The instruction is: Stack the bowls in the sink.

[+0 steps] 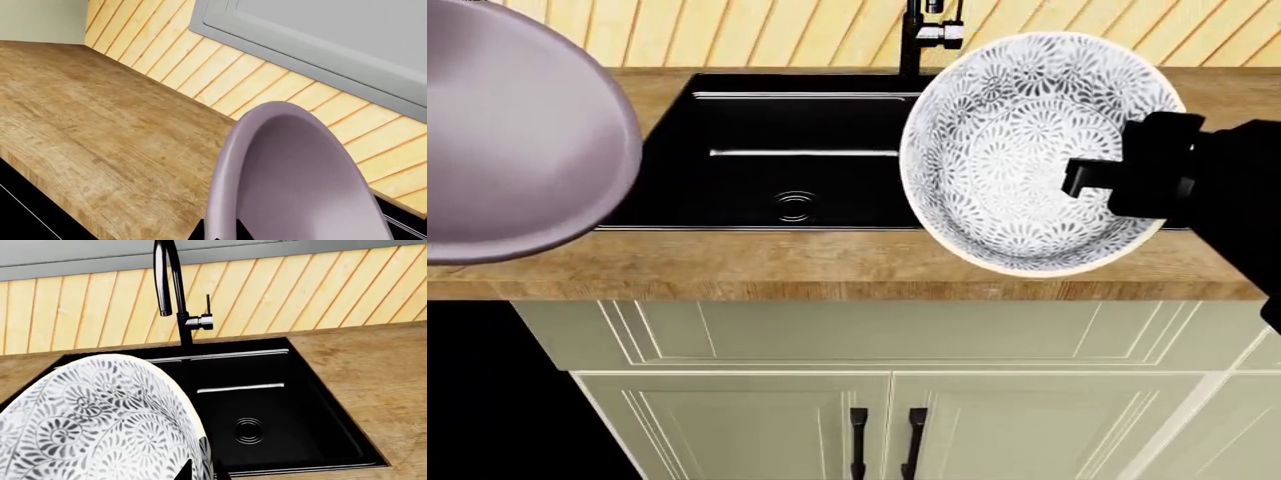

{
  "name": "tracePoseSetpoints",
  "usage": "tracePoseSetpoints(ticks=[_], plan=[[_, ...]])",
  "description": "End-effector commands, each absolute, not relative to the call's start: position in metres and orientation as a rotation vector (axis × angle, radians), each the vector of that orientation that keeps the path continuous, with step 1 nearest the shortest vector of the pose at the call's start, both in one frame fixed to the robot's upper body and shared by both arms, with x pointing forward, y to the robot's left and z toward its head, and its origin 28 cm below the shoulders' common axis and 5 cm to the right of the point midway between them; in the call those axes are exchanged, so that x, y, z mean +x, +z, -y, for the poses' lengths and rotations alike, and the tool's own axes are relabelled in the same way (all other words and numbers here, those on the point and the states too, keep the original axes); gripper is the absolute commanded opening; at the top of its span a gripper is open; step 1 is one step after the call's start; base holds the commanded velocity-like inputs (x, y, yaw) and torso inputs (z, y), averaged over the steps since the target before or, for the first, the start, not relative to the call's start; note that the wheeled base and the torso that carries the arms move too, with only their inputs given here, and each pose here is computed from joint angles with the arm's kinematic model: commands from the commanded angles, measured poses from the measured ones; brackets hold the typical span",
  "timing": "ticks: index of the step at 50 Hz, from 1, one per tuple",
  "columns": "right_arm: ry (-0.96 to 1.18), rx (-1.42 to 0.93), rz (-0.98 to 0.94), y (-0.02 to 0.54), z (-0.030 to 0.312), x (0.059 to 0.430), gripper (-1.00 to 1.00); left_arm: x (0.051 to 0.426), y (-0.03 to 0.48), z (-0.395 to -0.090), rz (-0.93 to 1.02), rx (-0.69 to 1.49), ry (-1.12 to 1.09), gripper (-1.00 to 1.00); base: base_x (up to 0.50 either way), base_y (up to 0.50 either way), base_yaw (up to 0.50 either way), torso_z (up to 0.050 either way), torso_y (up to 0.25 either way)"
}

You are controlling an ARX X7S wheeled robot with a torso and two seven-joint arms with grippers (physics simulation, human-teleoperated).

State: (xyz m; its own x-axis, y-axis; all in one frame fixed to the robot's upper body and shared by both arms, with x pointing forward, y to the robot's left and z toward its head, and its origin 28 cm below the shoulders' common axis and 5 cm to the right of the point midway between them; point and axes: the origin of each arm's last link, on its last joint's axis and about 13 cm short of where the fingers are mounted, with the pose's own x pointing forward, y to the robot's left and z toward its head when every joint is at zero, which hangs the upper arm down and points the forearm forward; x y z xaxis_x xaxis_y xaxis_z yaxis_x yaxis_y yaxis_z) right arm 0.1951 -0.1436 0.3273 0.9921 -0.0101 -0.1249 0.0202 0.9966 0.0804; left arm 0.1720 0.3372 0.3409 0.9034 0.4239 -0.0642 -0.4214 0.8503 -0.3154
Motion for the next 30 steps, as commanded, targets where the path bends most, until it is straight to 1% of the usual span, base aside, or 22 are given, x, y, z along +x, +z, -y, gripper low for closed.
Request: tracePoseSetpoints(ticks=[1, 6, 30], plan=[[-0.046, 0.084, -0.067, 0.333, 0.146, 0.196, -1.0, 0.163, 0.364, -0.338, 0.16, -0.364, 0.429, -1.0, 0.16, 0.0, 0.0, 0.0, 0.0], [-0.048, 0.071, -0.081, 0.33, 0.146, 0.198, -1.0, 0.164, 0.364, -0.338, 0.16, -0.365, 0.427, -1.0, 0.36, 0.0, 0.0, 0.0, 0.0], [-0.045, 0.028, -0.125, 0.322, 0.145, 0.2, -1.0, 0.164, 0.364, -0.339, 0.16, -0.366, 0.429, -1.0, 0.5, 0.0, 0.0, 0.0, 0.004]])
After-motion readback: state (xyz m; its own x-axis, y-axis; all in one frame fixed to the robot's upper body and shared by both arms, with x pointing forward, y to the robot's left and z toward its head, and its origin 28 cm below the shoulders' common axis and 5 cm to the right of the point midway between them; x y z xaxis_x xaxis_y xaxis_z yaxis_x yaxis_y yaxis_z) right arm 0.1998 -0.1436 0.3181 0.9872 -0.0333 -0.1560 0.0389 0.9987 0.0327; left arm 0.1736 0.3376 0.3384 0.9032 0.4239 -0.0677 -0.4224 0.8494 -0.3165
